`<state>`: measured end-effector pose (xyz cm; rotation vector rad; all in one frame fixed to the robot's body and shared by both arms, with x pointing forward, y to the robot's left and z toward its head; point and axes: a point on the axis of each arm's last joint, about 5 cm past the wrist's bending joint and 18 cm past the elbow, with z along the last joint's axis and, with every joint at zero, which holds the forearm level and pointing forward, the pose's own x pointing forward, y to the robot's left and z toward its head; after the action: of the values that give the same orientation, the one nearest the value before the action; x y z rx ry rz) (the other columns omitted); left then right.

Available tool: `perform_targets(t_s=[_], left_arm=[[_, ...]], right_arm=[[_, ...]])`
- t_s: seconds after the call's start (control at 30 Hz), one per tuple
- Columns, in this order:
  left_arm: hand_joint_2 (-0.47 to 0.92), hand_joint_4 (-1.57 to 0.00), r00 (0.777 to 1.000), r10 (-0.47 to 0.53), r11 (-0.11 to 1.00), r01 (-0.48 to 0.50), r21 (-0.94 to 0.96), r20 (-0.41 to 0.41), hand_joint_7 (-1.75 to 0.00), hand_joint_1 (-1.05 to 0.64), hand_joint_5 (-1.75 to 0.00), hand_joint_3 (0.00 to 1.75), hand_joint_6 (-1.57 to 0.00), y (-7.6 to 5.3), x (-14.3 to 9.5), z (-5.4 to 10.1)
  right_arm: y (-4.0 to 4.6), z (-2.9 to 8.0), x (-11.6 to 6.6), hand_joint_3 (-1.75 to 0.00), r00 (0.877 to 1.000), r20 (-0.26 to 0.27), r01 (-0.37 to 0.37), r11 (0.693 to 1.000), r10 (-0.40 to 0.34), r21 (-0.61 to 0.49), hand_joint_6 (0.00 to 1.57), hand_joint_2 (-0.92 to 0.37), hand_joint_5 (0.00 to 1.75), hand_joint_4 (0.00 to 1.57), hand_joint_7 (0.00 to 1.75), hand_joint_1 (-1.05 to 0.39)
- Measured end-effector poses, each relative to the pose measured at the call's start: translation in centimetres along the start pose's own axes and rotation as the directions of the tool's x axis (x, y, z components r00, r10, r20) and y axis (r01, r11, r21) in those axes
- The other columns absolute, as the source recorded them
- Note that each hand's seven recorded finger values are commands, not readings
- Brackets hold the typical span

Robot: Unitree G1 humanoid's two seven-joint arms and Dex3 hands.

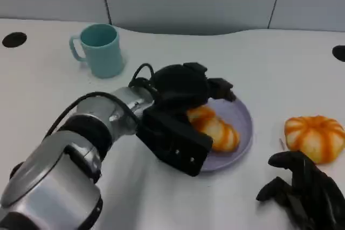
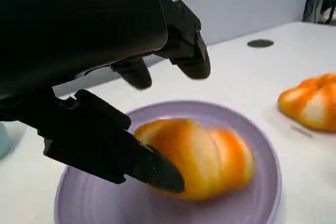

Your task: Grasp the bread from the table and place it into the plate.

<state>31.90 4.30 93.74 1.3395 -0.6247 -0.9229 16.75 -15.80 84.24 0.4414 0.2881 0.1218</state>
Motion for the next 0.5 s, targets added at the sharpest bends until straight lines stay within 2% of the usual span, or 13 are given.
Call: perform_targets(t_s=[0.1,0.23,0.43,0.5], left_arm=[[0.92,0.00,1.000,0.003,1.000,-0.003,-0.007,0.009,-0.14,-0.85,-0.05,0.05,-0.06,0.1,0.0,0.1],[0.92,0.00,1.000,-0.001,1.000,0.001,0.001,0.008,-0.10,-0.89,0.00,0.11,-0.01,0.4,0.1,0.0],[0.92,-0.04,0.999,0.048,0.998,-0.048,-0.038,-0.010,-0.09,-0.85,-0.02,0.08,-0.09,2.3,-0.9,-1.3],[0.92,-0.06,0.993,0.119,0.984,-0.119,-0.134,-0.007,-0.09,-0.82,-0.04,0.06,-0.11,3.1,-1.8,-2.1]], right_arm=[[-0.02,0.0,0.0,-0.63,1.000,0.001,0.001,1.000,-0.001,0.001,0.30,-0.92,1.75,0.48,1.63,-0.36],[-0.05,0.0,0.0,-0.62,1.000,0.003,-0.001,1.000,0.001,0.001,0.30,-0.92,1.75,0.48,1.64,-0.37],[-0.08,0.1,0.1,-0.61,1.000,0.012,-0.007,1.000,0.007,-0.001,0.29,-0.92,1.75,0.47,1.64,-0.38],[-0.09,0.1,0.1,-0.62,1.000,0.017,-0.007,1.000,0.007,-0.003,0.29,-0.92,1.75,0.47,1.64,-0.38]])
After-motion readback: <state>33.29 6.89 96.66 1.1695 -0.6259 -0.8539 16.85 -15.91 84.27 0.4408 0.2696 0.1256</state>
